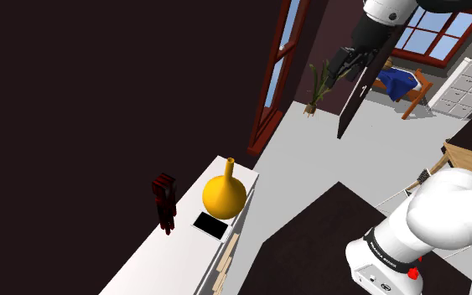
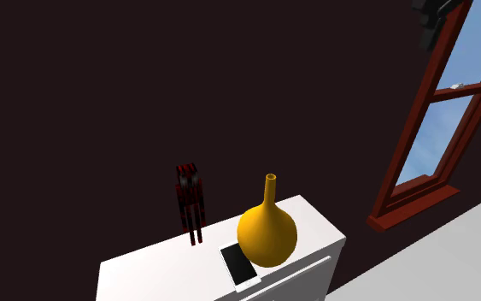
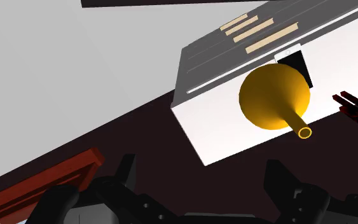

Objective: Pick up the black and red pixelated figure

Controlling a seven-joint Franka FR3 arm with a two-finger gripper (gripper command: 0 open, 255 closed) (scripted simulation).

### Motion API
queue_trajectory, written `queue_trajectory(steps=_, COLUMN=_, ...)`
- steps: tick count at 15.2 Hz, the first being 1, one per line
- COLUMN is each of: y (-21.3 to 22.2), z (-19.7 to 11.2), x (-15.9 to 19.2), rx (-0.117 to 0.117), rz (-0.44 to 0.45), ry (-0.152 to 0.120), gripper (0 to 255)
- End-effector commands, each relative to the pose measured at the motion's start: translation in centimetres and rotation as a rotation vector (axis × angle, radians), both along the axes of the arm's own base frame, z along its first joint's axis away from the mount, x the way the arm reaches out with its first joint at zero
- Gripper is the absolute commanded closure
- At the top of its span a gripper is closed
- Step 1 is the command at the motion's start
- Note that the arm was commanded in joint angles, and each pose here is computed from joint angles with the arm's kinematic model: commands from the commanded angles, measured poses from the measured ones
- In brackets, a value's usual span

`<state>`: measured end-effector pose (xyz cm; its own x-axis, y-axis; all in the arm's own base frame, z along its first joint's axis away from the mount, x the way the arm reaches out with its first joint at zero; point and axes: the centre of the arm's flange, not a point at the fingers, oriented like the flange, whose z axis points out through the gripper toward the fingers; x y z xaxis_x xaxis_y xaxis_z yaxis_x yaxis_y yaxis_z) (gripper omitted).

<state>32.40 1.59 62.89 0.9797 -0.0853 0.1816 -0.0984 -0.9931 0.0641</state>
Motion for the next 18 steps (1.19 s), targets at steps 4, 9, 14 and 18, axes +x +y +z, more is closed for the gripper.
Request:
queue_trajectory(steps=4, y=3.0, z=-2.0, x=1.6, rx=0.005, rz=0.001, ry=0.013, gripper=0)
queue_trajectory(steps=9, y=8.1, z=-5.4, x=4.1, rx=0.014, rz=0.004, ry=0.034, gripper=0)
queue_trajectory(steps=14, y=13.2, z=-8.8, x=6.5, rx=0.023, rz=0.006, ry=0.055, gripper=0)
queue_trajectory(steps=18, y=17.2, z=-11.5, x=8.4, rx=0.031, rz=0.008, ry=0.072, gripper=0)
